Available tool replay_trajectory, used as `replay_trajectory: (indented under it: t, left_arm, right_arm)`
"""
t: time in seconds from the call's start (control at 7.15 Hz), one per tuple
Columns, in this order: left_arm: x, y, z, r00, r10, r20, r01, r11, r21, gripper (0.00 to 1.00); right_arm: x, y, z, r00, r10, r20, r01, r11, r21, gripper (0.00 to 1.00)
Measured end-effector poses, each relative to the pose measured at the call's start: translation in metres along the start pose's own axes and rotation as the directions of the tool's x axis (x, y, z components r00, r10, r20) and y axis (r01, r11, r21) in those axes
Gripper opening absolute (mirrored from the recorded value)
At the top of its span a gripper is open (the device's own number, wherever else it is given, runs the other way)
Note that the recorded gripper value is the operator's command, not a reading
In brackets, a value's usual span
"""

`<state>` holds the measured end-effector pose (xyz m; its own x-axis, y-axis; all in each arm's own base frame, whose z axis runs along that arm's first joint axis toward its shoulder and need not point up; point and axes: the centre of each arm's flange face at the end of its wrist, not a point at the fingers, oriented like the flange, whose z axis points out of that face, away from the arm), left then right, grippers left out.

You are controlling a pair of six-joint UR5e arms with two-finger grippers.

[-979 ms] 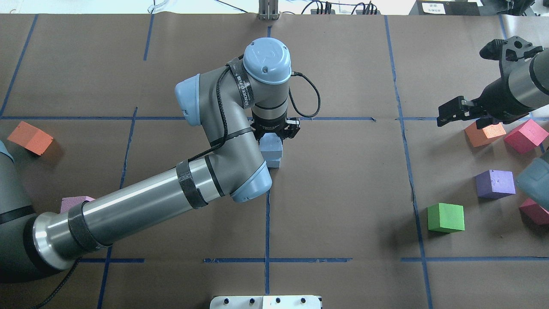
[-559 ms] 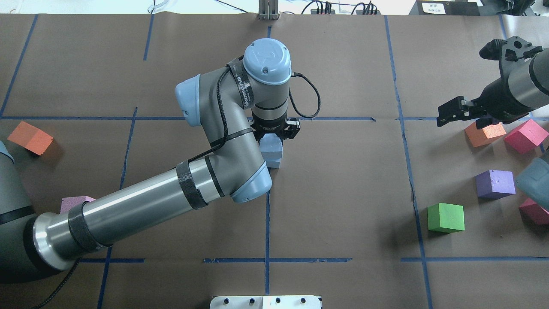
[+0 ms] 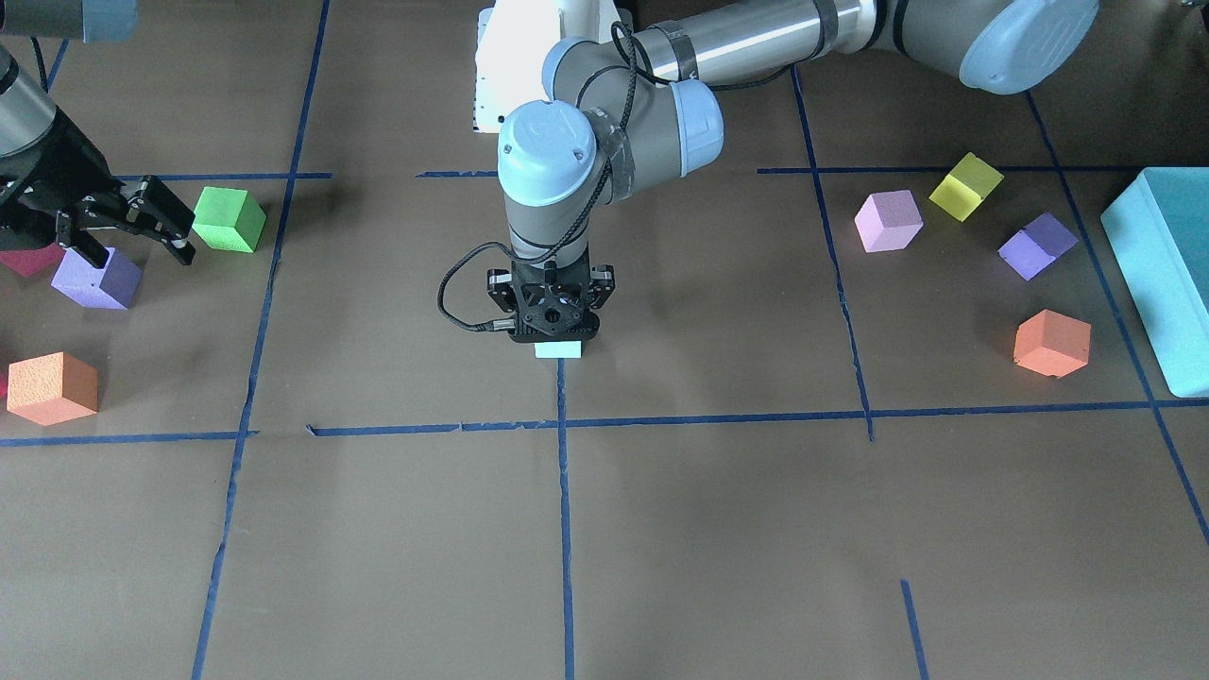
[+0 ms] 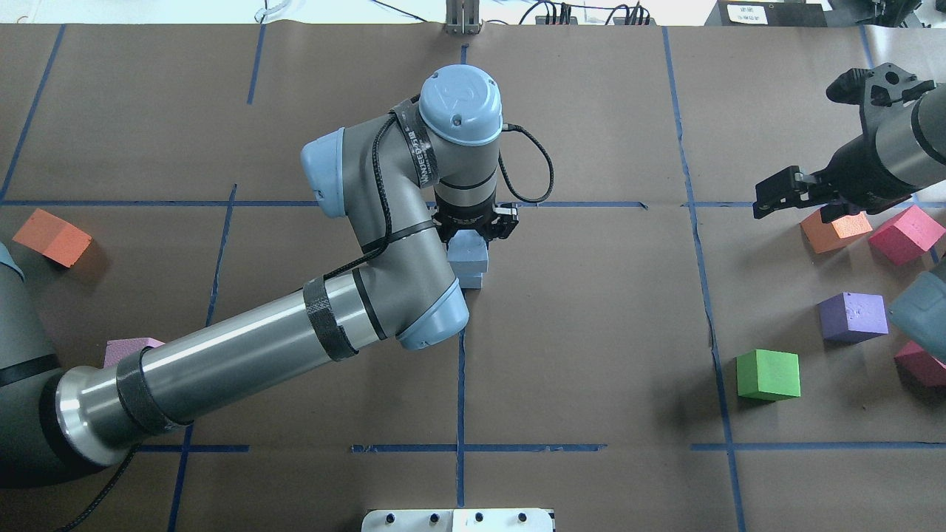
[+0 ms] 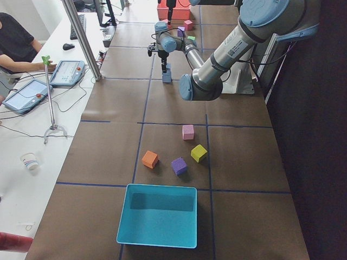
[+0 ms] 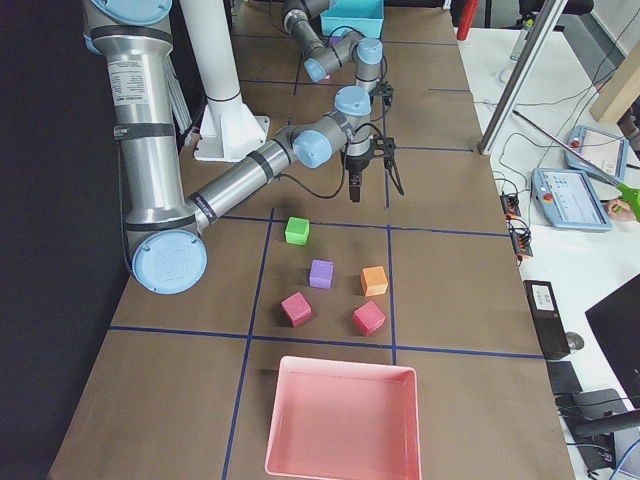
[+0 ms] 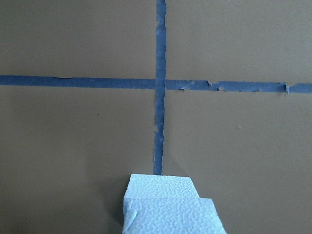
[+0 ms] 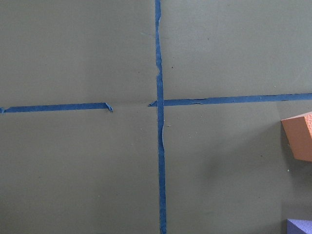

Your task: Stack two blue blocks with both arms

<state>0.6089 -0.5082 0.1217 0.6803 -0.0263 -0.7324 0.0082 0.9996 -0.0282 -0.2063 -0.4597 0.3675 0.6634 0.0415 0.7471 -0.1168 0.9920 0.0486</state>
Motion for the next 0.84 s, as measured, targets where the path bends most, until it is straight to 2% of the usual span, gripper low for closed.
replay_trajectory:
  t: [0.56, 0.7, 0.84]
  left_arm:
    - [-0.0021, -0.0001, 0.0019, 1.0, -0.001, 0.003, 0.001, 1.0, -0.001, 0.34]
    - [-0.0022, -0.0001, 0.0021, 1.0, -0.001, 0.003, 0.002, 1.0, -0.002, 0.41]
    - [-0.0031, -0.0001, 0.003, 1.0, -0.002, 0.004, 0.002, 1.0, -0.003, 0.54]
  right_arm:
    - [0.0019, -0.001, 0.0029, 1.0, 0.003, -0.005, -0.003, 1.0, -0.004, 1.0]
    - [0.0023, -0.0012, 0.0036, 1.0, 0.003, -0.006, -0.003, 1.0, -0.005, 1.0]
    - [0.0026, -0.0014, 0.0041, 1.0, 0.004, -0.007, -0.004, 1.0, -0.006, 1.0]
